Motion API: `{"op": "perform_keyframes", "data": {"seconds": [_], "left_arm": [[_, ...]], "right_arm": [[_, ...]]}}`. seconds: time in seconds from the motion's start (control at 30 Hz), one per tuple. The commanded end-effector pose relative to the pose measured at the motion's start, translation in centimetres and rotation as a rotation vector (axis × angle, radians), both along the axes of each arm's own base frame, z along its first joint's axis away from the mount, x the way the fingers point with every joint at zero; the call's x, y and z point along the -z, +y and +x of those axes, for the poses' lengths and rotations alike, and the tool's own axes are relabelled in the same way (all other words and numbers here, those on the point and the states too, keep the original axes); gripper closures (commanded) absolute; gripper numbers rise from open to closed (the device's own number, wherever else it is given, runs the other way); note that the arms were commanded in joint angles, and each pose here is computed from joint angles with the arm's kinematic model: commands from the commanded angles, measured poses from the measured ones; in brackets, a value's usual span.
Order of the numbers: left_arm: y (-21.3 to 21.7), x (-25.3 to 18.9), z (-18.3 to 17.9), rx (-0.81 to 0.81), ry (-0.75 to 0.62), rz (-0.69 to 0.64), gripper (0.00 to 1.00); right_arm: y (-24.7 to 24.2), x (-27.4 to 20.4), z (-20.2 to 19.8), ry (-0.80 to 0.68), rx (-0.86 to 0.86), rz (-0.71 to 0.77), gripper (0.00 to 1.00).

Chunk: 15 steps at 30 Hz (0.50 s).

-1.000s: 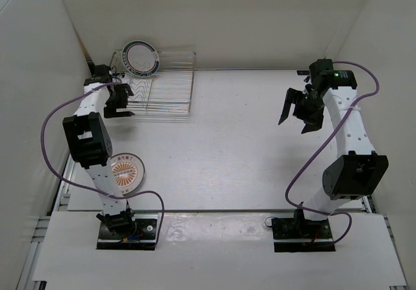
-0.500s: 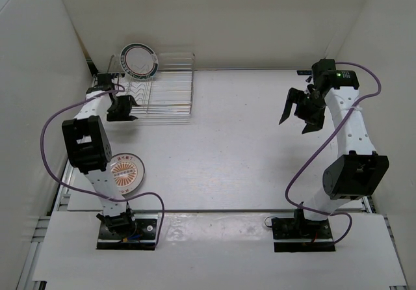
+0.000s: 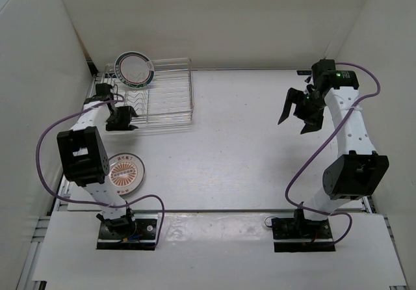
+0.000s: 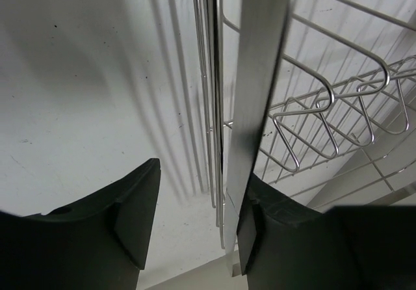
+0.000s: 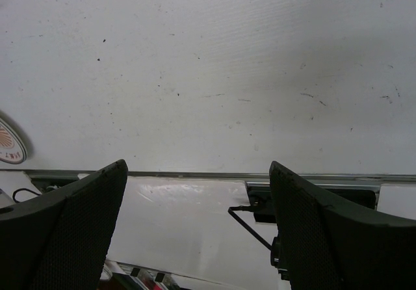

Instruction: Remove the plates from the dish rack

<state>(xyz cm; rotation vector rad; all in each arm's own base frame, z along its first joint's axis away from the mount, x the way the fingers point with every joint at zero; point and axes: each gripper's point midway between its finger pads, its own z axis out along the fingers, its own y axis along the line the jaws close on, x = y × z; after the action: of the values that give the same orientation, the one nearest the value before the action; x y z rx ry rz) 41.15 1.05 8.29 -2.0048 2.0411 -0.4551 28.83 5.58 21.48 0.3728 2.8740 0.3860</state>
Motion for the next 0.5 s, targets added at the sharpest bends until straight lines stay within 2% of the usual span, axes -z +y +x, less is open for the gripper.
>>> {"op": "perform_keyframes", "data": {"seconds": [0.0, 0.07, 0.1, 0.17, 0.37, 0.4, 0.47], "left_arm": [[0.2, -1.4, -1.6, 0.027, -0.004, 0.009, 0.43], [0.2, -1.7, -1.6, 0.042, -0.014, 0.008, 0.5], [0.1, -1.6, -1.7, 0.058, -0.015, 0.008, 0.58], [0.1, -1.7, -1.8, 0.067, -0.018, -0.003, 0.63], [0.2, -1.7, -2.6, 0.09, -0.011, -0.008, 0.63], [0.0, -1.5, -2.6, 0.097, -0.011, -0.014, 0.64], [-0.1, -1.6, -2.7, 0.119, -0.017, -0.011, 0.74]], "right_arm": [[0.1, -0.1, -6.1, 0.244, -0.021, 0.01, 0.09], [0.0, 0.0, -6.1, 0.246, -0.017, 0.007, 0.09], [0.0, -0.1, -6.0, 0.244, -0.013, 0.009, 0.09], [0.1, 0.1, -6.0, 0.248, -0.016, 0.012, 0.09], [0.2, 0.0, -6.0, 0.249, -0.018, 0.016, 0.09], [0.1, 0.0, -6.0, 0.245, -0.02, 0.014, 0.09], [0.2, 0.0, -6.0, 0.25, -0.02, 0.017, 0.09]]}}
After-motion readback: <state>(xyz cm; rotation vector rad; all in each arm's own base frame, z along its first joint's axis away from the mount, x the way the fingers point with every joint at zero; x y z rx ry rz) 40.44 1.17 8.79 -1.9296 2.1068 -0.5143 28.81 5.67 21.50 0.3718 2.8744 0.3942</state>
